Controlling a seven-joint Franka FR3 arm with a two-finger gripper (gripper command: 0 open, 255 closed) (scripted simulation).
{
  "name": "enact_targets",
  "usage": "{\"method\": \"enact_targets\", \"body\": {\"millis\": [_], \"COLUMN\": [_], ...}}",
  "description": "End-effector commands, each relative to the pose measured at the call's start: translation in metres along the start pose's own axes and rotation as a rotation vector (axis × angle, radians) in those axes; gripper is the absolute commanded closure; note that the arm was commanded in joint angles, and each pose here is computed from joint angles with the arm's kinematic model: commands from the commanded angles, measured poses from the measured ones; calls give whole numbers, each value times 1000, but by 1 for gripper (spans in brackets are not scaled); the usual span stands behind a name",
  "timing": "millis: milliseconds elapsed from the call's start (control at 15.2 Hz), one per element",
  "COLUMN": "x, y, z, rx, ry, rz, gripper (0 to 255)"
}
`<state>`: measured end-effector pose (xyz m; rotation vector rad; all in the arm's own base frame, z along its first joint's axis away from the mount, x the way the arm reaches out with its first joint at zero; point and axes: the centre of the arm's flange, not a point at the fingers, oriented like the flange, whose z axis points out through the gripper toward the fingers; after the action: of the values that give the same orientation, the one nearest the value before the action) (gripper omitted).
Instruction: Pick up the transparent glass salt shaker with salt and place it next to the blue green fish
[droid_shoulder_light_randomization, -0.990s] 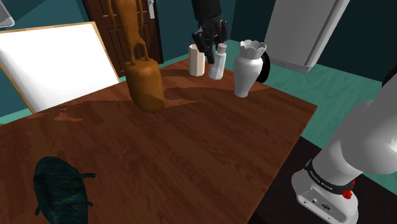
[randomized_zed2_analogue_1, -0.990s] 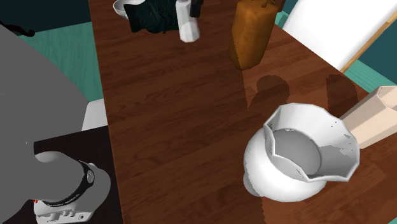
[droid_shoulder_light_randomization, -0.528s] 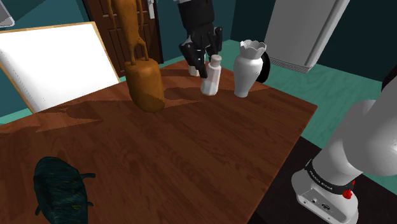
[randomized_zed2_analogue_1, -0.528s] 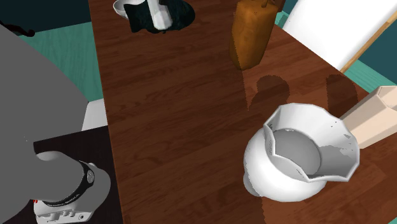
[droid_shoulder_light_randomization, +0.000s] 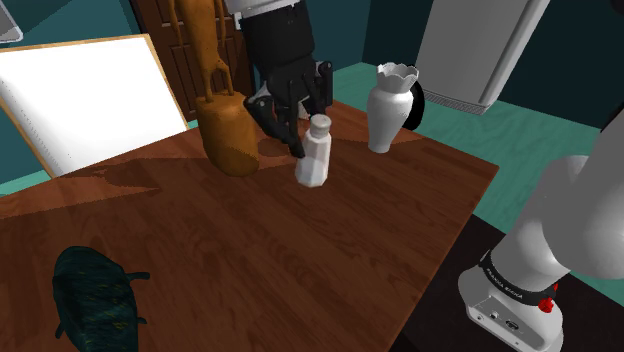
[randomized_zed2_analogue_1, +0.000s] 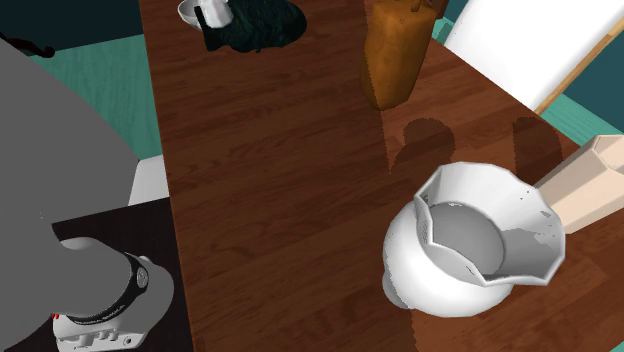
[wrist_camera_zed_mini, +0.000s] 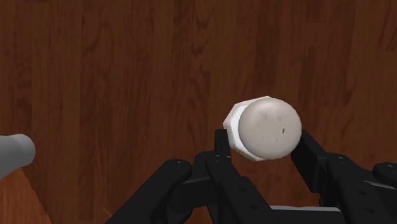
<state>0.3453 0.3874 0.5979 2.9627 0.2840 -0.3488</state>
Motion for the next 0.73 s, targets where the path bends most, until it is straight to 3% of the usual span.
{"method": "enact_targets", "body": {"millis": [0, 660], "x": [-10, -62], "y": [-23, -144], "z": [-2, -4], "rx": [0, 0], "ry": [0, 0], "rz": [2, 2], "gripper": [255, 255]}}
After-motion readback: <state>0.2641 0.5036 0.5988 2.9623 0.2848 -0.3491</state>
